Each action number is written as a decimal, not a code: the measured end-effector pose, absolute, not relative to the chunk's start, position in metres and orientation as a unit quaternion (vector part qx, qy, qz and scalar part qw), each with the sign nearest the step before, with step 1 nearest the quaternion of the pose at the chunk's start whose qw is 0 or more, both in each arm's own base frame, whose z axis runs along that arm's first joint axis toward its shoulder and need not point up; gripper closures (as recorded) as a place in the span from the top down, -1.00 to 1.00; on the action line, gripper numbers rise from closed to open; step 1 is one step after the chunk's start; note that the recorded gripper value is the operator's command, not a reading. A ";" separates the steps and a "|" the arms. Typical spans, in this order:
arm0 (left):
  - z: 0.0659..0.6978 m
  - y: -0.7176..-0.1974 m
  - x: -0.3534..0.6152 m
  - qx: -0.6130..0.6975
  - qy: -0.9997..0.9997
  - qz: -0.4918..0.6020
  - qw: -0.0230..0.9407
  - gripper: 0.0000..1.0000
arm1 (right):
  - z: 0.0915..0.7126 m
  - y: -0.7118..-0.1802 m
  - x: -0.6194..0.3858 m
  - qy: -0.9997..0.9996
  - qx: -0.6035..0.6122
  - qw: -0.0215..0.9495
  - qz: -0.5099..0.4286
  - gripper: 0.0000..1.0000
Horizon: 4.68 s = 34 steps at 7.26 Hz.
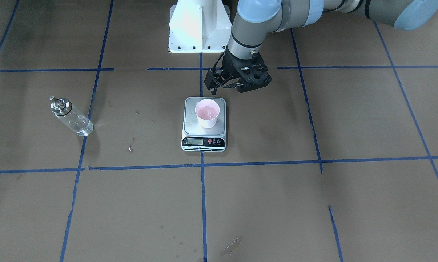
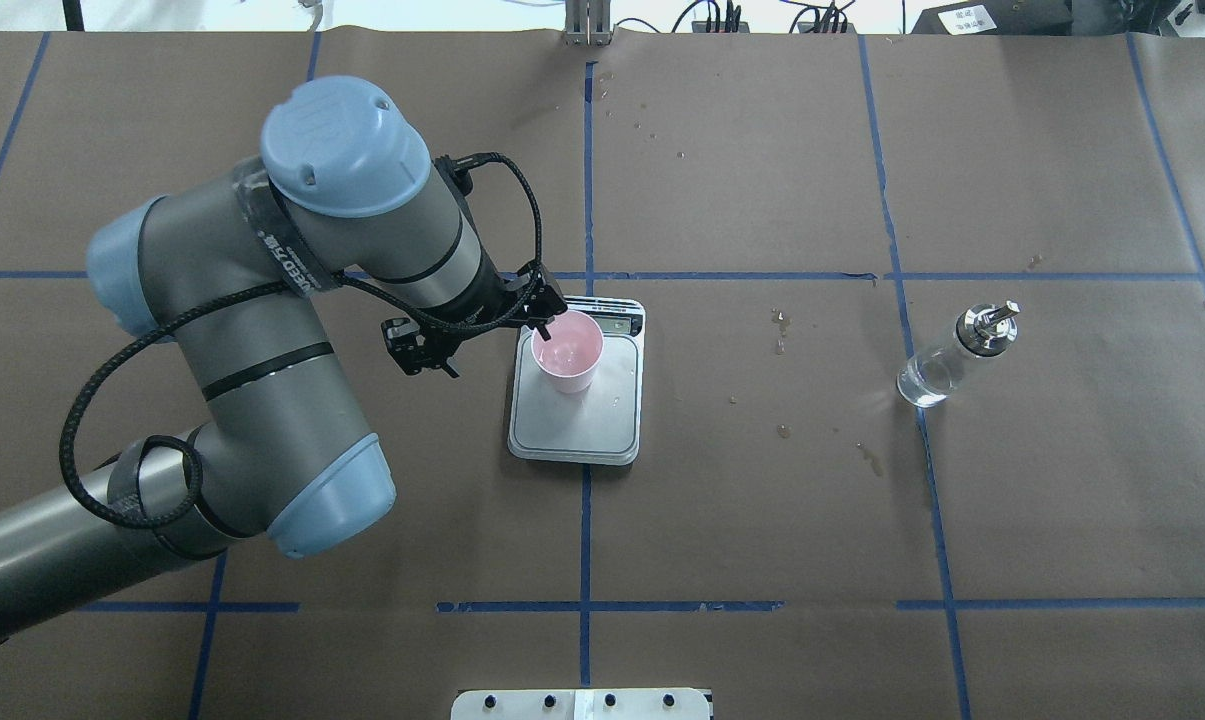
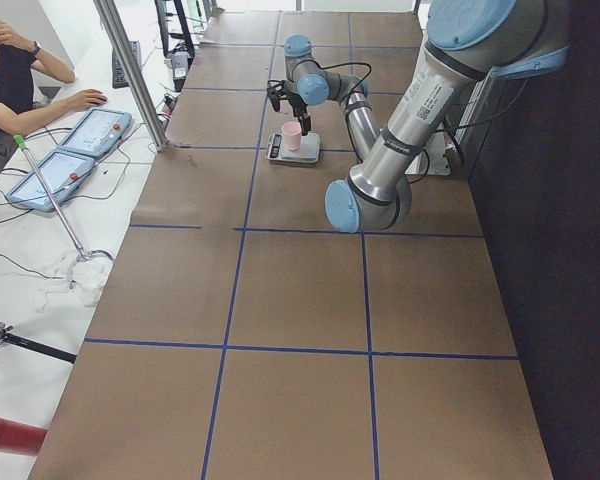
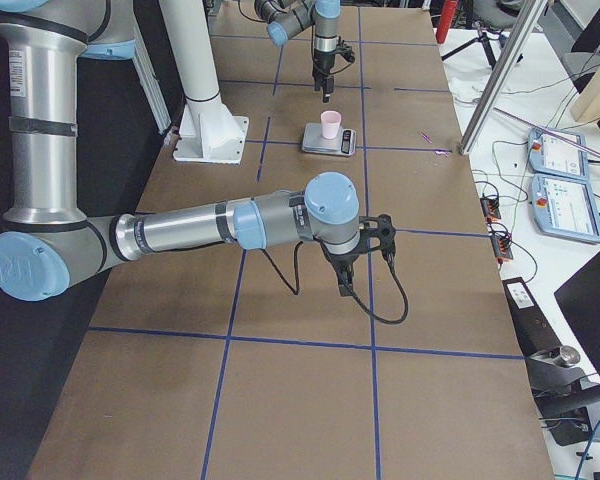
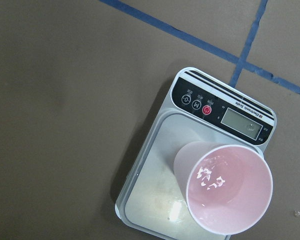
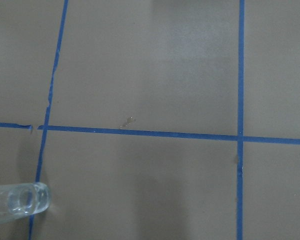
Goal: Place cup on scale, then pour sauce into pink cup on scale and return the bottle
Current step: 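Withdraw the left arm while the right gripper approaches the glass bottle, then close the right gripper around the glass sauce bottle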
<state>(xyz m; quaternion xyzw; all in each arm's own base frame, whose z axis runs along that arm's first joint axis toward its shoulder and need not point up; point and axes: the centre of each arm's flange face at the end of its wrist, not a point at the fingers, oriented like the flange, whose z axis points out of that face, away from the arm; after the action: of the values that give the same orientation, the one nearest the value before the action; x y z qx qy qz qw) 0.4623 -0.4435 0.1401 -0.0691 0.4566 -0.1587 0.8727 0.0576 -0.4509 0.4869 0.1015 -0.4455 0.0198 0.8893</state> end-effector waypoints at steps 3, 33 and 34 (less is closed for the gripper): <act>0.133 -0.465 0.420 -0.050 0.460 -0.148 0.874 1.00 | 0.370 -0.402 -0.022 -0.448 0.061 0.891 0.052 1.00; 0.388 -0.513 0.084 0.163 0.294 0.243 0.910 1.00 | 0.490 -0.317 -0.378 -0.276 0.399 0.863 0.143 1.00; 0.388 -0.513 0.084 0.163 0.294 0.243 0.910 1.00 | 0.490 -0.320 -0.379 -0.275 0.400 0.862 0.144 1.00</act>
<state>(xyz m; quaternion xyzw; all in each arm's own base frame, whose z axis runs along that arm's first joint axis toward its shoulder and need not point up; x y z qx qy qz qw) 0.0841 -0.5127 0.3876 0.1629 0.2936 0.2430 0.9101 -0.3787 -0.3199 0.4898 0.4004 -0.2747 0.1442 0.8622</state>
